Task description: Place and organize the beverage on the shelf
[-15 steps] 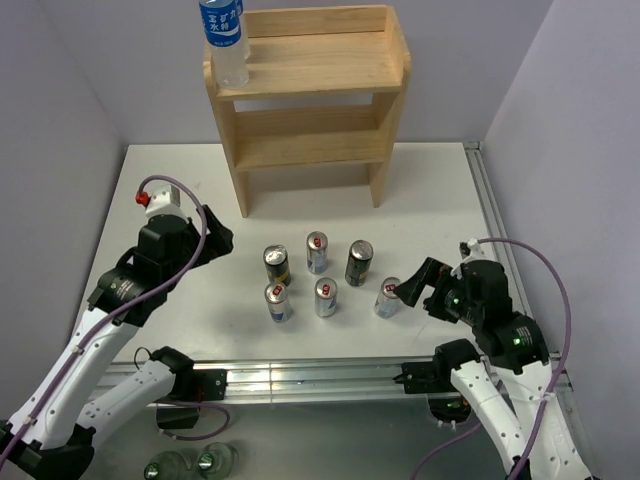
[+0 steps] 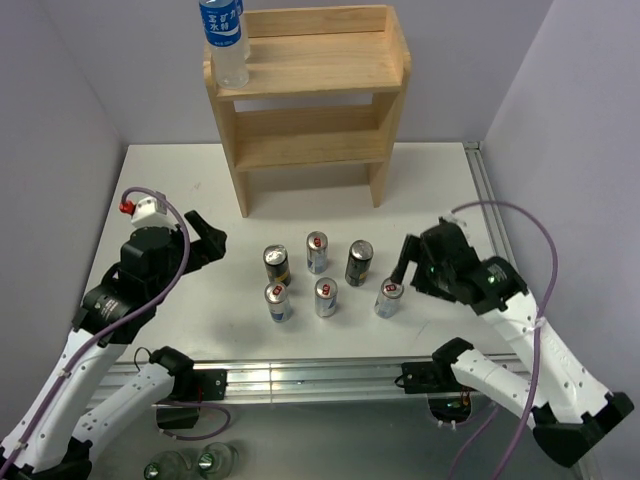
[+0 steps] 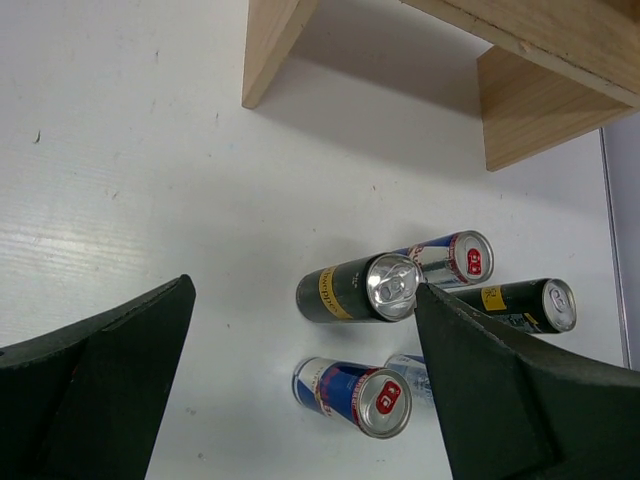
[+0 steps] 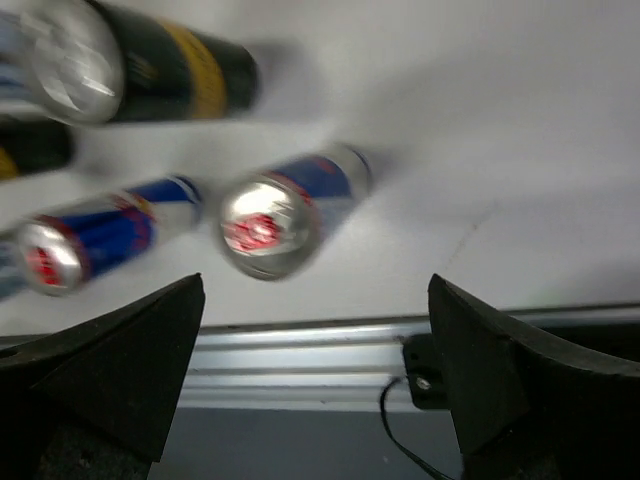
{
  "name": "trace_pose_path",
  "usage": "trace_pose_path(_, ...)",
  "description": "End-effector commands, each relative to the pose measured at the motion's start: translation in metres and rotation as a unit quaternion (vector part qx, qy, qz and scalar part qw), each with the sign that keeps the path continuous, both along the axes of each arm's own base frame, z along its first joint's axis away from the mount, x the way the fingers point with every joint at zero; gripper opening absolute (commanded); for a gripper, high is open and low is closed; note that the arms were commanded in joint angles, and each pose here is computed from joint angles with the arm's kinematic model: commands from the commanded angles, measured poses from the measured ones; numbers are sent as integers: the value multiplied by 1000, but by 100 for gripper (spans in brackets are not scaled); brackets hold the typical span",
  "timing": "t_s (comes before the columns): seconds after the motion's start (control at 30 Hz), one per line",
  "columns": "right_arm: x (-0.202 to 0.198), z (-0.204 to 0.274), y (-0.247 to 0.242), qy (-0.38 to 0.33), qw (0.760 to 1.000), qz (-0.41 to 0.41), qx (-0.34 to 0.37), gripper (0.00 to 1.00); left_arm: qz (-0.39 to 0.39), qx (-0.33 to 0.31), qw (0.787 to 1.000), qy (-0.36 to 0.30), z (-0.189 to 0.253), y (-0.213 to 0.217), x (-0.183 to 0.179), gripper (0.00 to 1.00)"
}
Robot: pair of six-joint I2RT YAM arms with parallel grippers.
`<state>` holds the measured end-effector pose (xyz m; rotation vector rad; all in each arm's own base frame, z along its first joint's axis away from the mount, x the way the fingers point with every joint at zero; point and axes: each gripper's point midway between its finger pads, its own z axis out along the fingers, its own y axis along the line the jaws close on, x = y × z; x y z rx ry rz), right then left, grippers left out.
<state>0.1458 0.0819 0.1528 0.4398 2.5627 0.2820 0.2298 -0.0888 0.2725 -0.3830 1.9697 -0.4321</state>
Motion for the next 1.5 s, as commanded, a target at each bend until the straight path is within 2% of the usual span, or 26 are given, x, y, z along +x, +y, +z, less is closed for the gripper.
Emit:
trace_pose_path(0.0, 54, 77, 12, -117, 993, -13, -8, 100, 12, -8, 1000, -15, 7, 0, 7, 99)
trace_pose_path(0.03, 64, 106, 15, -155, 988, -13, -4, 100, 14, -7, 1000, -14, 7, -1, 9, 99)
trace_pose_path(0.1, 69, 120, 29, -171, 985, 18, -22, 100, 17, -7, 1000, -17, 12, 0, 12, 99)
trace_pose_path(0.17, 76, 132, 30, -187, 981, 15, -56, 100, 24, -1, 1000, -20, 14, 2, 14, 99)
trace_pose_path(0.23, 62, 122, 37, -170, 981, 30, -94, 100, 31, 2, 999, -27, 18, 6, 14, 99)
trace_pose_path(0.27, 63, 111, 35, -163, 976, 22, -140, 100, 37, 4, 999, -30, 20, 8, 14, 99)
trace_pose_path(0.37, 33, 81, 37, -119, 974, 16, -195, 100, 43, 7, 999, -32, 19, 11, 14, 99)
trace_pose_path(0.43, 18, 65, 51, -106, 979, 12, -173, 100, 42, 7, 999, -33, 18, 10, 15, 99)
trace_pose_path(0.5, -4, 46, 60, -85, 989, 3, -117, 100, 42, 10, 998, -35, 19, 11, 16, 99)
trace_pose_path(0.57, -16, 23, 55, -68, 992, 5, -105, 100, 42, 14, 998, -38, 21, 11, 18, 99)
trace_pose_path(0.6, -21, 20, 57, -62, 995, -2, -73, 100, 41, 15, 998, -42, 24, 10, 18, 99)
trace_pose_path(0.83, -40, -17, 35, -22, 994, -23, -102, 100, 27, 25, 998, -44, 23, 5, 23, 99)
trace_pose_path(1.0, -34, -34, 53, -38, 997, -19, -59, 100, 26, 22, 998, -53, 23, 5, 24, 99)
trace_pose_path(1.2, -28, -61, 60, -54, 997, -25, -43, 100, 27, 31, 997, -62, 22, 9, 21, 99)
trace_pose_path(1.47, -6, -81, 66, -103, 991, -34, -72, 100, 29, 34, 997, -65, 22, 13, 17, 99)
